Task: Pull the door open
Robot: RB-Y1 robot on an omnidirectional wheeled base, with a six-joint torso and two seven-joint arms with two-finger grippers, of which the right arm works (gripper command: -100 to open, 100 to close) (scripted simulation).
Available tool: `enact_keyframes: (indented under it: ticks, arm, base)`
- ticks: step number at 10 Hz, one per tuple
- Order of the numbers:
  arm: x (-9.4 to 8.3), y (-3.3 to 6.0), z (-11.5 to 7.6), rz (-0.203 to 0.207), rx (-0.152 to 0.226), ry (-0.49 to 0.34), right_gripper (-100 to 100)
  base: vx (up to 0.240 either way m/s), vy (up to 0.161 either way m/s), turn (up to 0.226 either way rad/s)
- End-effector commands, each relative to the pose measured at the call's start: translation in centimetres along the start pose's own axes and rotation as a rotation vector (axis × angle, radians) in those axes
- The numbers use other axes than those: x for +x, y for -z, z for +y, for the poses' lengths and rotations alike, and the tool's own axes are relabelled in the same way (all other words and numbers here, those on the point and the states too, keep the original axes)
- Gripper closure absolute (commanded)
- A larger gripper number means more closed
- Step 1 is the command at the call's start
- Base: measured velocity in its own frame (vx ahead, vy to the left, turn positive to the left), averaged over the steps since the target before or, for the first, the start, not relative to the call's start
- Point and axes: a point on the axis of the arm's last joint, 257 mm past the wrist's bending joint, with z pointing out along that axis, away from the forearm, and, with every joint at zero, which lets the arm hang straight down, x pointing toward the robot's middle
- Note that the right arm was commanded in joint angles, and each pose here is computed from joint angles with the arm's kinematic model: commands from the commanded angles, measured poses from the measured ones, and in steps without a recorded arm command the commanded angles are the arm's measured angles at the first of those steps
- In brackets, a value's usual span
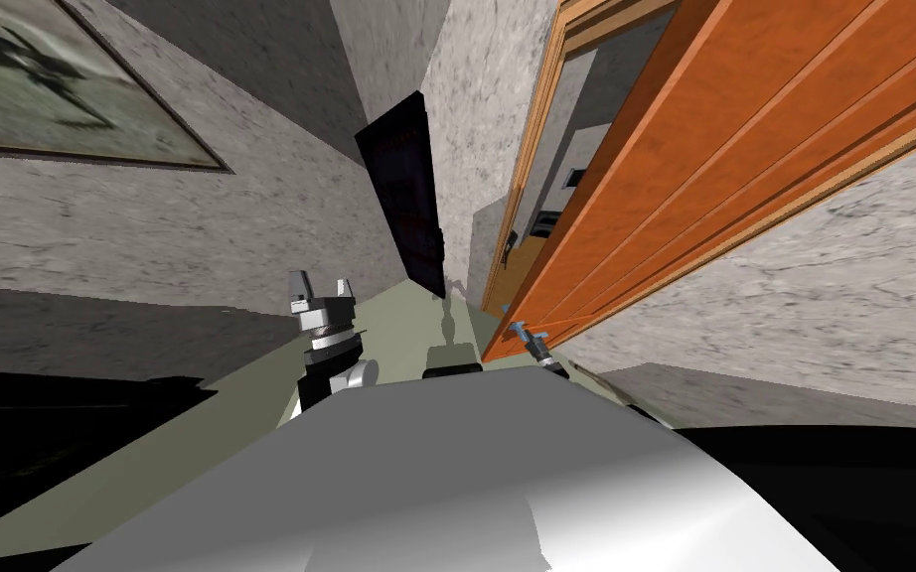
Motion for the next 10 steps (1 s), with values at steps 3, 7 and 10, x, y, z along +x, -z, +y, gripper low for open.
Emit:
enact_keyframes:
  ticks: [3, 7, 10]
  arm:
    - [0.5, 0.2, 0.0, 0.016, -0.003, -0.005, 100]
    - [0.7, -0.16, -0.1, 0.019, 0.0, -0.006, 100]
    - [1.1, -1.05, -0.1, 0.023, 0.0, -0.005, 100]
  base:
    - [-0.21, -0.102, 0.16]
    - [-0.151, -0.059, 0.095]
    - [-0.193, -0.067, 0.12]
